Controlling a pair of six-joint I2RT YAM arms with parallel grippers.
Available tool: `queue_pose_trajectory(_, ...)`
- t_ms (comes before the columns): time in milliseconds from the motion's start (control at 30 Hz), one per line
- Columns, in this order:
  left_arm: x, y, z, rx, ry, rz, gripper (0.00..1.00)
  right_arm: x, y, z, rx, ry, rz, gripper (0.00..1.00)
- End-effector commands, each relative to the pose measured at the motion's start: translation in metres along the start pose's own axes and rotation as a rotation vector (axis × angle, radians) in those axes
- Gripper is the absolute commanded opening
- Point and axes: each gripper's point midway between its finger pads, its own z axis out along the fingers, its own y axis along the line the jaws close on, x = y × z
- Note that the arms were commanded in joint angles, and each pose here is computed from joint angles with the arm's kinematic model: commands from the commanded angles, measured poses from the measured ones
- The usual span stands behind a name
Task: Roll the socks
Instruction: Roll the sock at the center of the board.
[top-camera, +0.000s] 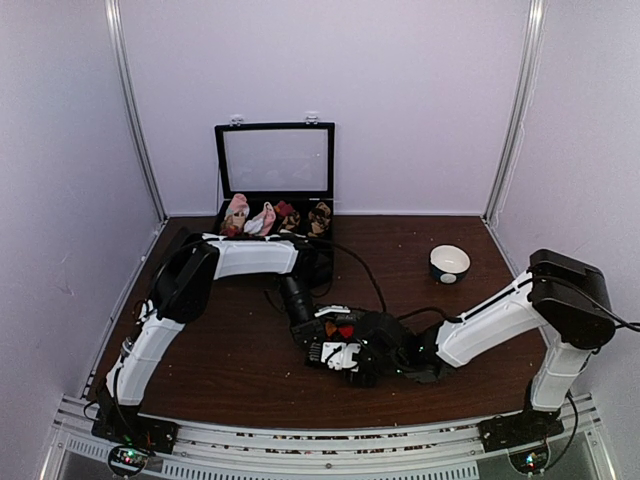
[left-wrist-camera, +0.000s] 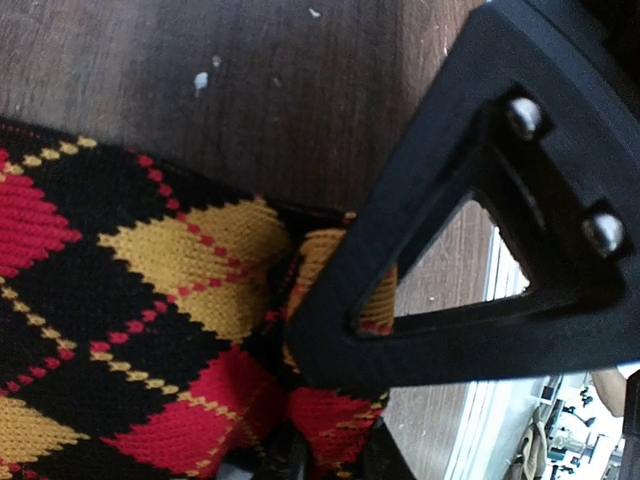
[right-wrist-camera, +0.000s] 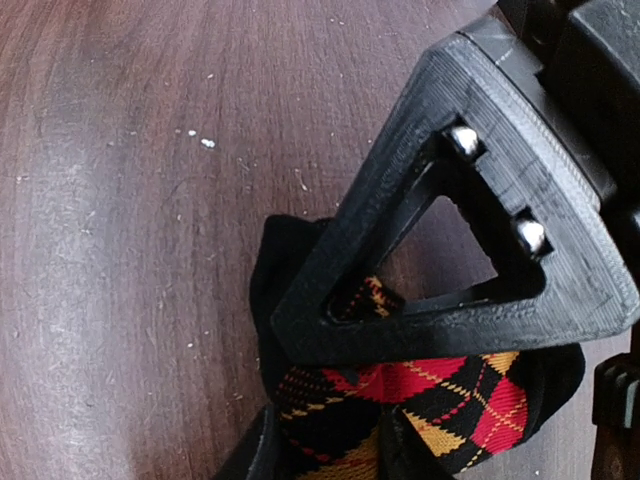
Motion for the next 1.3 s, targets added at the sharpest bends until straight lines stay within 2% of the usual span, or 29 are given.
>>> queue_pose_trajectory(0, 0.027, 0.042, 0.022, -0.124, 0.135, 0.026, 0.22, 0.034, 0.014, 0.01, -0.054, 0.08, 0.056, 0.27)
queue_pose_trajectory(100, 0.023, 0.039, 0.013, -0.141, 0.099, 0.039, 0.29, 0.039, 0.017, 0.012, -0.104, 0.076, 0.128, 0.09)
queue_pose_trajectory(200, 0.013, 0.044, -0.014, -0.239, 0.002, 0.042, 0.38, 0.04, 0.021, 0.008, -0.157, 0.057, 0.203, 0.02)
queue_pose_trajectory(333, 0.001, 0.046, -0.058, -0.382, -0.148, 0.068, 0.42, 0.047, 0.029, 0.009, -0.237, 0.056, 0.317, 0.01)
queue_pose_trajectory(433, -0.004, 0.04, -0.081, -0.473, -0.218, 0.135, 0.43, 0.055, 0.034, 0.012, -0.288, 0.074, 0.394, 0.0)
queue_pose_trajectory(667, -0.004, 0.02, -0.093, -0.529, -0.301, 0.275, 0.43, 0.068, 0.032, 0.021, -0.345, 0.112, 0.511, 0.0)
queue_pose_trajectory(800, -0.008, -0.003, -0.095, -0.467, -0.353, 0.33, 0.43, 0.079, 0.022, 0.027, -0.348, 0.136, 0.581, 0.0)
queue_pose_trajectory(867, -0.006, -0.019, -0.092, -0.411, -0.364, 0.392, 0.43, 0.085, 0.015, 0.03, -0.358, 0.142, 0.627, 0.0)
queue_pose_trajectory(967, 0.001, -0.031, -0.079, -0.391, -0.316, 0.487, 0.43, 0.096, 0.006, 0.036, -0.389, 0.167, 0.705, 0.0)
queue_pose_trajectory(1133, 0.005, -0.012, -0.061, -0.516, -0.198, 0.579, 0.44, 0.104, 0.001, 0.04, -0.439, 0.182, 0.78, 0.0)
queue_pose_trajectory(1267, -0.004, 0.019, -0.071, -0.694, -0.167, 0.594, 0.44, 0.109, 0.005, 0.042, -0.472, 0.203, 0.797, 0.0)
